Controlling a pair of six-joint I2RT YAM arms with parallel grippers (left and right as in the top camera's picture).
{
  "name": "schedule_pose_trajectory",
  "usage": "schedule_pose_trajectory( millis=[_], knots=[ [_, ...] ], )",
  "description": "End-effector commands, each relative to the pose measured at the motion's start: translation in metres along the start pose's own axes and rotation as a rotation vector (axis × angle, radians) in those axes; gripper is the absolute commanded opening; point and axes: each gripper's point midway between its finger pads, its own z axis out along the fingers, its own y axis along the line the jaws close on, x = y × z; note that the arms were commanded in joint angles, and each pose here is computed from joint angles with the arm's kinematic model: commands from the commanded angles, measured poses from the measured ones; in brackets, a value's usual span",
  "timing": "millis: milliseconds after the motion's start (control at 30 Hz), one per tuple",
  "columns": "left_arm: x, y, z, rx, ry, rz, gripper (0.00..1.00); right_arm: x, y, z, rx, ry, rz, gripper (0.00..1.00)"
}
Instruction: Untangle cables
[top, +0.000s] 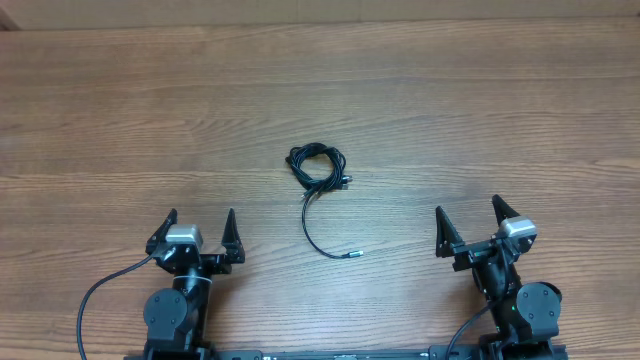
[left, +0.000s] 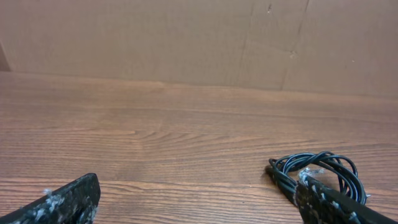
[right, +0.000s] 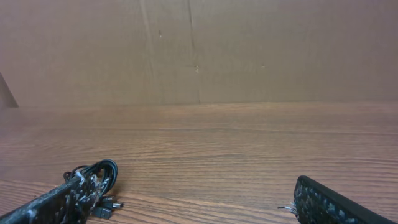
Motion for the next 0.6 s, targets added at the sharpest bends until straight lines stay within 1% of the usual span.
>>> schedule_pose_trajectory(
  millis=[0, 567],
  knots=[
    [-0.0007, 0.0007, -0.0003, -0.001, -0.007, 0.018, 0.99, 0.0021, -0.0008, 0.0002, 0.004, -0.002, -0.005, 1.00],
    [-0.0007, 0.0006, -0.0003, -0.001, -0.007, 0.018, 1.00, 0.0012, -0.0013, 0.0002, 0.007, -0.005, -0.006, 1.00]
  ],
)
